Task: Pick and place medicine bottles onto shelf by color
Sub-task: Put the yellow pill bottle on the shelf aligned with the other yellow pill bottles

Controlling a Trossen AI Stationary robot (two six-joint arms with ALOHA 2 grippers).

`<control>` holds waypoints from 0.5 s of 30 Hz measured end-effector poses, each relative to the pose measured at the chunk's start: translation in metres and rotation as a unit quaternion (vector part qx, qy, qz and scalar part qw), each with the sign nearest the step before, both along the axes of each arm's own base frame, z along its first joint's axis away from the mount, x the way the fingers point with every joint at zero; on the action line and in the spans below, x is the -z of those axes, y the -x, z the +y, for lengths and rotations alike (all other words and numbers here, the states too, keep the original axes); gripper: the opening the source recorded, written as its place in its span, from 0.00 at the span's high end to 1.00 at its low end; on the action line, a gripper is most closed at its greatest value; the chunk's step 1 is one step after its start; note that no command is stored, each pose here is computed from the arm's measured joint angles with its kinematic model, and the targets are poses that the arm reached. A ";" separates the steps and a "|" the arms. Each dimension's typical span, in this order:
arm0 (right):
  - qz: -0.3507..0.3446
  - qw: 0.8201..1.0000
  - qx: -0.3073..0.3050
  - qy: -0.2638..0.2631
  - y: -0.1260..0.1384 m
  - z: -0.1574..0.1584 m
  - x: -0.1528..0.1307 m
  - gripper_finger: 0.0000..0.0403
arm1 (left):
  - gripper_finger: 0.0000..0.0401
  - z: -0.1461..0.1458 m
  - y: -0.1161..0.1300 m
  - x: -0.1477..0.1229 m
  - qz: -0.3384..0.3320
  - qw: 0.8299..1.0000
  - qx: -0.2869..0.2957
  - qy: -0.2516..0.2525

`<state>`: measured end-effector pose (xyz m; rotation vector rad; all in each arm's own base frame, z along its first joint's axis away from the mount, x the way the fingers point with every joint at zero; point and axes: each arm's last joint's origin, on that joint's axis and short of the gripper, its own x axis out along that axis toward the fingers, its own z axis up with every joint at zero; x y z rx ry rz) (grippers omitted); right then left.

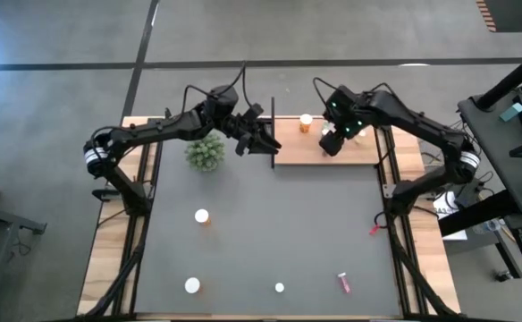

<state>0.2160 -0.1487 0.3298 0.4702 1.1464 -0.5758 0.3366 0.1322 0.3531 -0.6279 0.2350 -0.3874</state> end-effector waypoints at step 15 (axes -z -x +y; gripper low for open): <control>-0.049 0.995 -0.033 -0.083 -0.017 0.116 -0.008 0.55 | 0.53 -0.029 -0.002 0.002 0.016 0.999 0.045 0.026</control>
